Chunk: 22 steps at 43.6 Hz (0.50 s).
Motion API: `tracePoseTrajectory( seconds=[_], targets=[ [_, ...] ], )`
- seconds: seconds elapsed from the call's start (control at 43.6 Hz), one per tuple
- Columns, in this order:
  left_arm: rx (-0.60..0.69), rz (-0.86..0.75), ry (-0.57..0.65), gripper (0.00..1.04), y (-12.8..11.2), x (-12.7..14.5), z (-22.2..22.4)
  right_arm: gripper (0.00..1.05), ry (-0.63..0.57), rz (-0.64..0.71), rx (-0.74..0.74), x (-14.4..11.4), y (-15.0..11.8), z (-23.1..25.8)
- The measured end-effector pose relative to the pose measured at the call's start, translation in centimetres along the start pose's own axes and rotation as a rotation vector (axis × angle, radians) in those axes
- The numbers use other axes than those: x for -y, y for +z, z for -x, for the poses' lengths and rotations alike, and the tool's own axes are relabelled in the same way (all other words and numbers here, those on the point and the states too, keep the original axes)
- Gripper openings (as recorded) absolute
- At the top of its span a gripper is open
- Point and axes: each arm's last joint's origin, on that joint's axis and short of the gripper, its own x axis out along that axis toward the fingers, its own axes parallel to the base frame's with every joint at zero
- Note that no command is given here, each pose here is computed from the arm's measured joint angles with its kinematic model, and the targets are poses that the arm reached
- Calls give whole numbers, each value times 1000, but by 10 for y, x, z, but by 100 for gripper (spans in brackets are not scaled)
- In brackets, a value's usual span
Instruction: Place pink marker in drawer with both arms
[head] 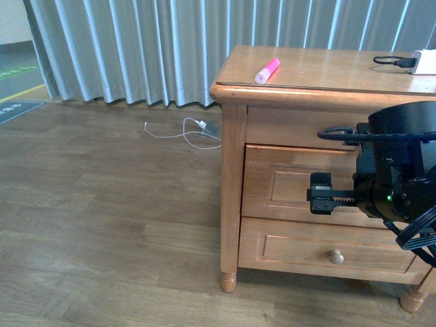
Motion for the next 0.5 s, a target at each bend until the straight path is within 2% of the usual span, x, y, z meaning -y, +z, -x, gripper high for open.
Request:
tracePoseTrajectory(
  seconds=[0.183, 0.229, 0.504],
  targets=[
    [0, 0, 0, 99, 0, 0, 0, 96, -1, -1, 6, 1, 0, -1],
    [0, 0, 0, 99, 0, 0, 0, 93, -1, -1, 9, 1, 0, -1],
    [0, 0, 0, 99, 0, 0, 0, 56, -8, 7, 6, 2, -2, -1]
  ],
)
